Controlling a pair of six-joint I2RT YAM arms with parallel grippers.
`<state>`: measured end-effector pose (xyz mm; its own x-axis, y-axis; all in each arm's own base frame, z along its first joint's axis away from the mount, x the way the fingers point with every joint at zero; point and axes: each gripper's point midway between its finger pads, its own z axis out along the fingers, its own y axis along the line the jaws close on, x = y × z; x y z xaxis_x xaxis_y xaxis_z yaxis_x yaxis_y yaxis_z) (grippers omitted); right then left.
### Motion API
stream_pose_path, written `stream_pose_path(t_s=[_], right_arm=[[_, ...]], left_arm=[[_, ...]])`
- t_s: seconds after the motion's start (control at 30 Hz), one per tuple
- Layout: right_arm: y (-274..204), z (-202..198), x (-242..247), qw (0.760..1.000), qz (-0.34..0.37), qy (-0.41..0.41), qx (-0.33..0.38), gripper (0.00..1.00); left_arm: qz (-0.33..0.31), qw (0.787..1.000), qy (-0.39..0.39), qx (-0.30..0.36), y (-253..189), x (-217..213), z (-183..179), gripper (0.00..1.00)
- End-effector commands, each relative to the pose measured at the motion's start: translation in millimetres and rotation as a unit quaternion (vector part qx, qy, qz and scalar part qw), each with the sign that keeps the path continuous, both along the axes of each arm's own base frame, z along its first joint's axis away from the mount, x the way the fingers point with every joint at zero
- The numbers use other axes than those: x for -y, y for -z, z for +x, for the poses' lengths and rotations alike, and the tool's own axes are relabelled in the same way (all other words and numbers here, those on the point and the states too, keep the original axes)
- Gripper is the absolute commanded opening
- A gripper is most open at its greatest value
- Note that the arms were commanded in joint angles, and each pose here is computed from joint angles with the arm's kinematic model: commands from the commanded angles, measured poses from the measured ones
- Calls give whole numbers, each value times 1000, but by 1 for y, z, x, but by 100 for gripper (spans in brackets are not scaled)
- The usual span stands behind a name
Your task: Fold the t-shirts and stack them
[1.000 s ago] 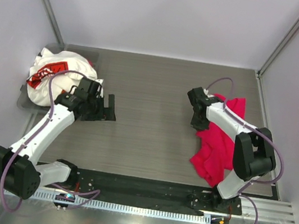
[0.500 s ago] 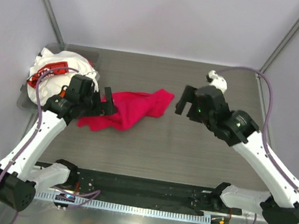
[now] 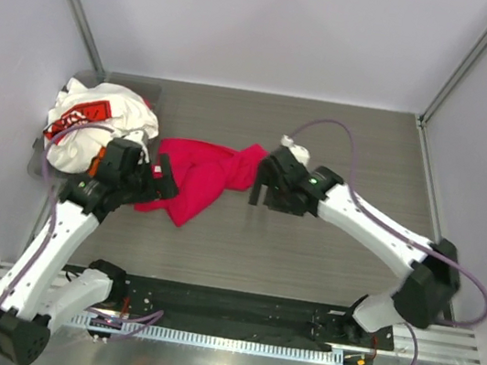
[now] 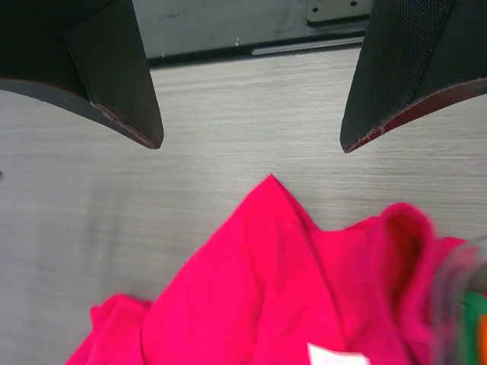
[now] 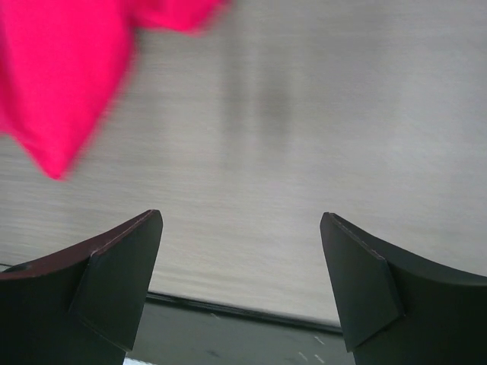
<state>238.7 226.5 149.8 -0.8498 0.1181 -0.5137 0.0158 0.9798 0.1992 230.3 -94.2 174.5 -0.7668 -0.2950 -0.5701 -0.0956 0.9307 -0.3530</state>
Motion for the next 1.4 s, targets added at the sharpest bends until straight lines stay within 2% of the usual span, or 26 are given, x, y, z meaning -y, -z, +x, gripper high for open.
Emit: stream_pose_path(t_s=[0.0, 0.03, 0.07, 0.1, 0.13, 0.17, 0.2, 0.3, 0.37, 0.4, 0.5, 0.57, 0.6, 0.67, 0.7, 0.73, 0.8, 0.83, 0.87, 1.0, 1.03, 1.07, 1.1, 1.13, 1.2, 1.37], right_arm=[[-42, 45, -86, 994, 76, -63, 53, 91], [-43, 52, -98, 993, 75, -74, 53, 89], [-15, 62, -112, 995, 56, -78, 29, 89], [-35, 76, -132, 992, 78, -85, 48, 88], [-29, 83, -144, 992, 76, -93, 45, 87], [-4, 90, -158, 992, 65, -101, 25, 86], [-15, 101, -177, 990, 82, -108, 39, 86], [10, 119, -213, 988, 83, -125, 28, 86], [9, 138, -225, 989, 76, -119, 47, 85], [42, 140, -222, 992, 43, -116, 23, 83], [59, 152, -218, 994, 14, -106, 22, 77], [82, 157, -208, 996, -9, -94, 8, 66], [97, 156, -197, 996, -27, -84, -5, 49], [116, 151, -177, 995, -55, -75, -24, 26], [120, 152, -166, 995, -67, -68, -27, 6], [111, 155, -155, 995, -77, -57, -17, 1], [119, 148, -117, 992, -117, -29, -29, 1], [109, 151, -98, 990, -139, -6, -11, 1], [99, 137, -75, 989, -150, 3, -13, 1], [66, 107, -15, 987, -154, 50, 5, 1], [62, 99, -8, 987, -152, 58, 6, 5], [68, 83, 7, 985, -162, 60, -6, 20], [48, 78, 10, 988, -142, 63, 11, 59], [42, 74, 14, 989, -135, 65, 15, 71], [28, 69, 16, 991, -119, 59, 26, 80], [-10, 104, -9, 993, -98, 27, 68, 80]], left_arm=[[27, 995, -68, 62, -28, -31, -9, 100], [34, 993, -83, 72, -32, -38, -12, 100], [47, 990, -100, 83, -37, -47, -14, 100], [50, 988, -109, 96, -42, -53, -22, 100], [50, 986, -122, 101, -46, -58, -25, 100], [48, 985, -128, 110, -51, -60, -29, 100], [42, 984, -126, 118, -55, -60, -32, 100], [24, 979, -125, 157, -65, -60, -36, 100], [13, 975, -126, 183, -69, -60, -38, 100], [12, 974, -128, 187, -67, -61, -39, 100], [4, 969, -129, 211, -73, -62, -41, 100], [5, 969, -131, 212, -71, -63, -42, 100], [5, 969, -130, 211, -71, -63, -41, 100], [6, 970, -129, 207, -70, -62, -40, 100], [7, 971, -128, 204, -69, -62, -40, 100], [7, 971, -127, 204, -69, -61, -40, 100], [8, 971, -127, 202, -68, -61, -40, 100], [8, 971, -126, 201, -68, -61, -40, 100], [6, 971, -126, 203, -69, -61, -40, 100], [3, 971, -117, 207, -69, -58, -39, 100], [3, 972, -117, 206, -69, -58, -39, 100], [3, 972, -117, 205, -69, -58, -39, 100], [3, 972, -115, 204, -68, -57, -39, 100], [3, 972, -115, 204, -68, -57, -38, 100], [4, 973, -115, 202, -68, -57, -38, 100], [4, 974, -112, 197, -66, -55, -37, 100]])
